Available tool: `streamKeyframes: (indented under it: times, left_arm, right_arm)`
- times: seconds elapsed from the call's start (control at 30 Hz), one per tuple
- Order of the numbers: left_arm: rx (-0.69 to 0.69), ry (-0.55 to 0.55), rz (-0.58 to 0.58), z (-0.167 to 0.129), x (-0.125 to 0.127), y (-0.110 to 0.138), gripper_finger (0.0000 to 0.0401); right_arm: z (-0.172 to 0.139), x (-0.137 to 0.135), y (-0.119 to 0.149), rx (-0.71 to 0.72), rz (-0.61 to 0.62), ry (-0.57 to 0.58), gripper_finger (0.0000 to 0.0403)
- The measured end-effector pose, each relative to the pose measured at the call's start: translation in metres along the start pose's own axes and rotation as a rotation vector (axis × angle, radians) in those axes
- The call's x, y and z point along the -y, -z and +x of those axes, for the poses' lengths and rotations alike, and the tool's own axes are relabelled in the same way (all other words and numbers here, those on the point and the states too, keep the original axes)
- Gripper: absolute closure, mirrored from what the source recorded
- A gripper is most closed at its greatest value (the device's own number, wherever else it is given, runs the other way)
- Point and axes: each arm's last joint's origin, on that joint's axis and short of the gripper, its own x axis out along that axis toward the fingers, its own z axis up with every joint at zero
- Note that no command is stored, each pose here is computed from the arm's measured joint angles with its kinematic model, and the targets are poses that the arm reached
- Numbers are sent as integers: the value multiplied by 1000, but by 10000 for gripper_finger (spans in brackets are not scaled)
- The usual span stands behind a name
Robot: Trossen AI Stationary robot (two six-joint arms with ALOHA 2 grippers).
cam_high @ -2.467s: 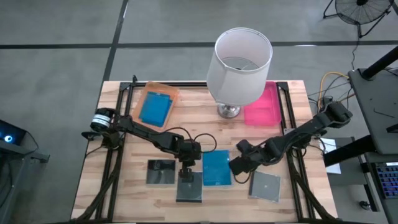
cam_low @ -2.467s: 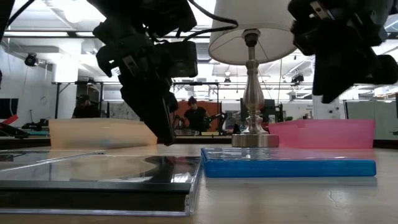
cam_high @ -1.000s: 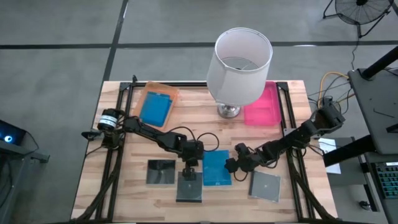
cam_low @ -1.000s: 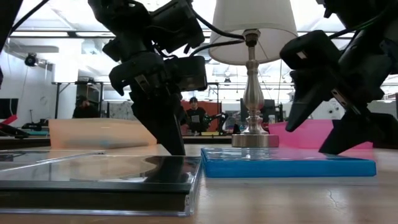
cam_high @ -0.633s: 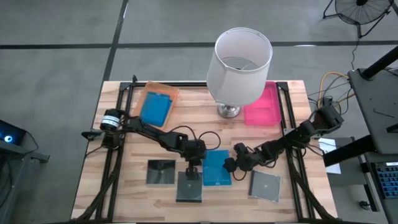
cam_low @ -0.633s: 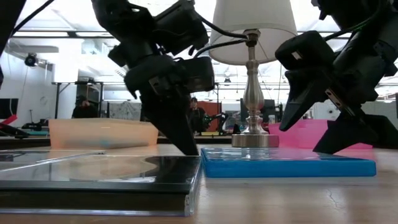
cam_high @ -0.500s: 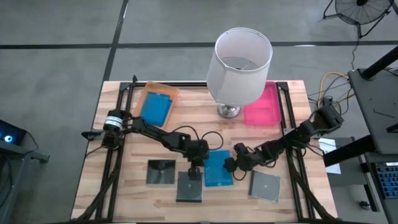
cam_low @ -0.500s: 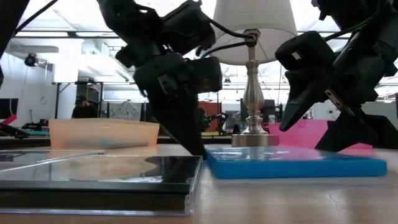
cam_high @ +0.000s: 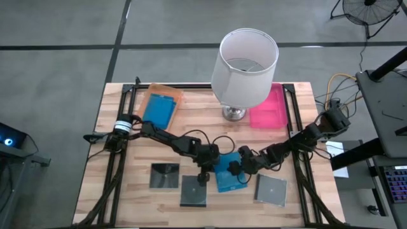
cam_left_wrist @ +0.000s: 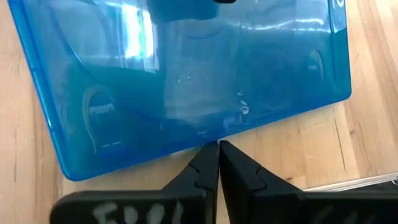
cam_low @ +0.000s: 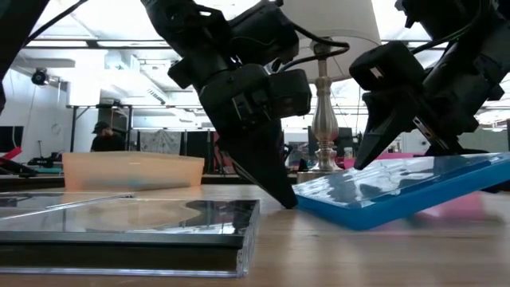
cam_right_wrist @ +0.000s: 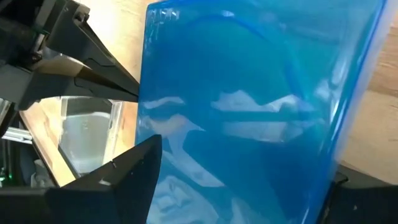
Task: Pick & place jewel cases by type
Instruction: Put the blue cd case into the orange bin
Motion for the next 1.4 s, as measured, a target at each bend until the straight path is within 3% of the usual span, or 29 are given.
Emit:
streamKeyframes:
  times: [0.17,0.4,0.7,1.0,1.27,1.4]
  left_arm:
    - [-18,-10,-25,-2,-2,1,401]
    - [-36,-36,-54,-13,-6,1,401]
    - [-75,-56,-65,-59,2,-4,401]
    - [132,-47,-55,-155,29,-22,401]
    - [350,-70,-90,-231,47,-21,401]
    - [432,-79,-103,-256,54,-14,401]
  right_arm:
    - [-1,0,0,-3,-6,-2,172]
    - [-4,-3,-1,-3,-23,-24,268]
    - [-9,-17,-2,-1,-100,-146,386]
    - [-35,-43,-6,-7,-227,-295,390]
    - [-94,-92,-18,80,-410,-478,391]
    - [-131,-118,-25,147,-516,-573,392]
